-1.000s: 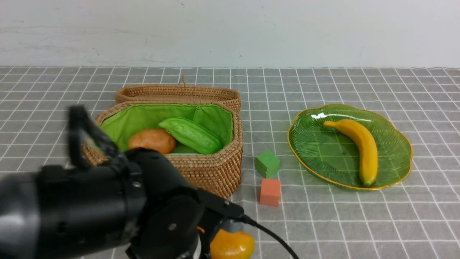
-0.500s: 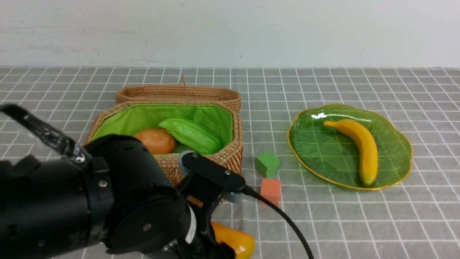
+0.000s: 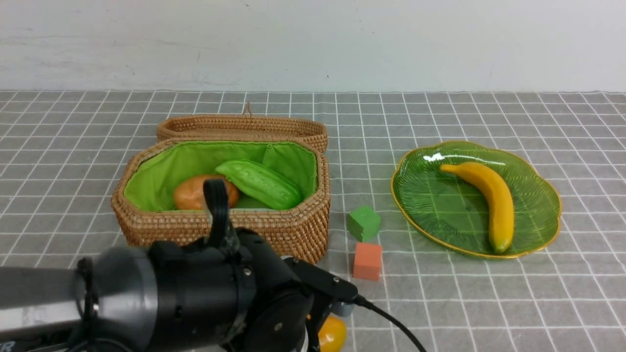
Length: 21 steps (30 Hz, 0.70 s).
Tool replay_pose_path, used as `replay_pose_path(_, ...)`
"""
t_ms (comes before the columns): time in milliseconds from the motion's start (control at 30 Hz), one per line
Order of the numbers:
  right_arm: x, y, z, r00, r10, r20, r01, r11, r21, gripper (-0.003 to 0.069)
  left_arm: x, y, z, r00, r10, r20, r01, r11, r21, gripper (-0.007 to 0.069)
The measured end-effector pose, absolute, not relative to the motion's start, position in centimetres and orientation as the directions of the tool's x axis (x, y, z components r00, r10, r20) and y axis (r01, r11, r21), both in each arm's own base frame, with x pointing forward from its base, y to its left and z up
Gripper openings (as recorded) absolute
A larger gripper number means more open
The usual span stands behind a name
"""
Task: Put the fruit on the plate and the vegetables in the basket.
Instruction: Grab a mangosteen with your left arm and put it on the plate on the right
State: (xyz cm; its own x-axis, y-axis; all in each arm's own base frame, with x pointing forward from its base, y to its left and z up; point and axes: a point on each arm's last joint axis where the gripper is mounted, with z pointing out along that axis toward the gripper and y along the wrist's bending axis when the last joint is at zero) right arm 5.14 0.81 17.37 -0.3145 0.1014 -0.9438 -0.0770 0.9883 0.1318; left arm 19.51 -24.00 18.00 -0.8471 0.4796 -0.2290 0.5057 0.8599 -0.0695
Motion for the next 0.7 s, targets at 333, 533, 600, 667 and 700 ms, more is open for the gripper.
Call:
replay_pose_path(333, 5.1, 0.8, 17.4, -0.315, 0.101, -0.944, -0.077, 0.988, 0.132, 0.024, 19.1, -23.8, 18.6, -0.855, 0.501, -0.132, 0.51, 0.858, -0.05, 0.0564)
replay_pose_path(533, 5.1, 0.8, 17.4, -0.315, 0.101, -0.944, -0.077, 0.988, 0.132, 0.024, 20.1, -26.2, 22.8, -0.765, 0.611, -0.202, 0.639, 0.759, -0.123, 0.0564)
replay_pose_path(600, 5.1, 0.8, 17.4, -0.315, 0.101, -0.944, -0.077, 0.988, 0.132, 0.024, 21.2, -27.8, 25.6, -0.69, 0.638, -0.341, 0.709, 0.691, -0.14, 0.0564)
replay_pose_path(667, 5.1, 0.8, 17.4, -0.315, 0.101, -0.944, -0.077, 0.988, 0.132, 0.024, 21.9, -28.7, 27.3, -0.626, 0.635, -0.453, 0.75, 0.649, -0.128, 0.0564)
replay_pose_path(700, 5.1, 0.8, 17.4, -0.315, 0.101, -0.944, -0.077, 0.988, 0.132, 0.024, 23.1, -30.0, 29.4, -0.531, 0.587, -0.611, 0.786, 0.61, -0.097, 0.0564)
